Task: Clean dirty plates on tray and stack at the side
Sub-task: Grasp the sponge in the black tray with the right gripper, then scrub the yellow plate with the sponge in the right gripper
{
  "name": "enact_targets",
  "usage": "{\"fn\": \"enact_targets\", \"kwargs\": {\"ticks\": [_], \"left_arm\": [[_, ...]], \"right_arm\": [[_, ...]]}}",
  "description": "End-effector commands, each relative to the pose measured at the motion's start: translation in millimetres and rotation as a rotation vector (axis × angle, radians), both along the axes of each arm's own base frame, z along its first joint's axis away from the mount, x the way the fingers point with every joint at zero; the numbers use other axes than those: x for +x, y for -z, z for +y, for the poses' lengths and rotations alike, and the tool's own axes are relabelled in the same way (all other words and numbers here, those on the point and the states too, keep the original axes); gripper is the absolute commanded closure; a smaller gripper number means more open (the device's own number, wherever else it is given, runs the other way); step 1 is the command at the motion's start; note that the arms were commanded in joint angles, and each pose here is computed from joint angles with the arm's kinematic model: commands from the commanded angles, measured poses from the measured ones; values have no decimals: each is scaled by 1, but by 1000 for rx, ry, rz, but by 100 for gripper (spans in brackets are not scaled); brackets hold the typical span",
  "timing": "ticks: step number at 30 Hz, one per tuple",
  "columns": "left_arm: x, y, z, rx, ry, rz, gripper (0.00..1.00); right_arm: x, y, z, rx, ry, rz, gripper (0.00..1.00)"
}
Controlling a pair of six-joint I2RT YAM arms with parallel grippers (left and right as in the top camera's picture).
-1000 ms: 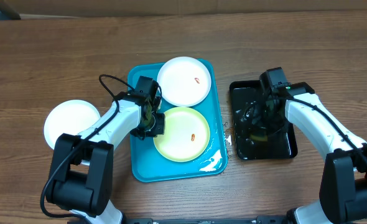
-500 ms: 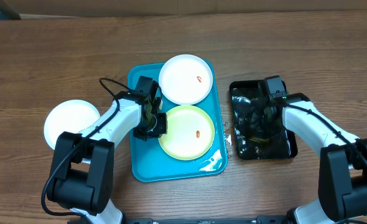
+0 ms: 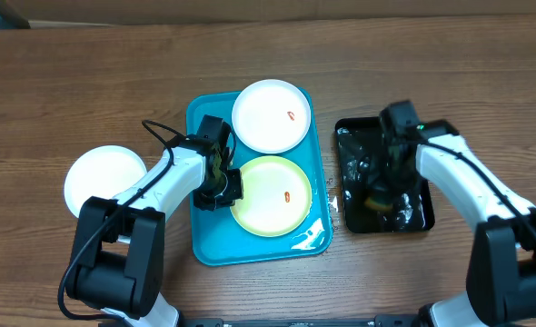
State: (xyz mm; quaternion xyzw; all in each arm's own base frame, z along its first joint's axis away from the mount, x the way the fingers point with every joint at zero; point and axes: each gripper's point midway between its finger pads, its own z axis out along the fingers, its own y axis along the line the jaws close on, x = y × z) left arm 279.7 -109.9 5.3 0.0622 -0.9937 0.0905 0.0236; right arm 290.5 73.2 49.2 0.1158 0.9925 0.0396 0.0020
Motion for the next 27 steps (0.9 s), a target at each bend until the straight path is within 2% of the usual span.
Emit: {"fn": "enact_targets", "kwargs": {"ticks": [1, 7, 10, 17, 27], "left_arm": [[-3, 4, 11, 61, -27, -2, 96], [0, 3, 10, 56, -33, -16, 96], [1, 3, 10, 56, -33, -18, 96], [1, 3, 9, 52, -33, -19, 96], [1, 3, 9, 53, -33, -17, 96]], "right_arm": [[18, -55, 30, 130, -76, -136, 96], [-5, -68, 104, 345, -217, -113, 96], [-11, -66, 140, 368, -283, -151, 96], [-18, -38, 196, 261, -302, -233, 96], [-24, 29, 232, 200, -303, -190, 96]]}}
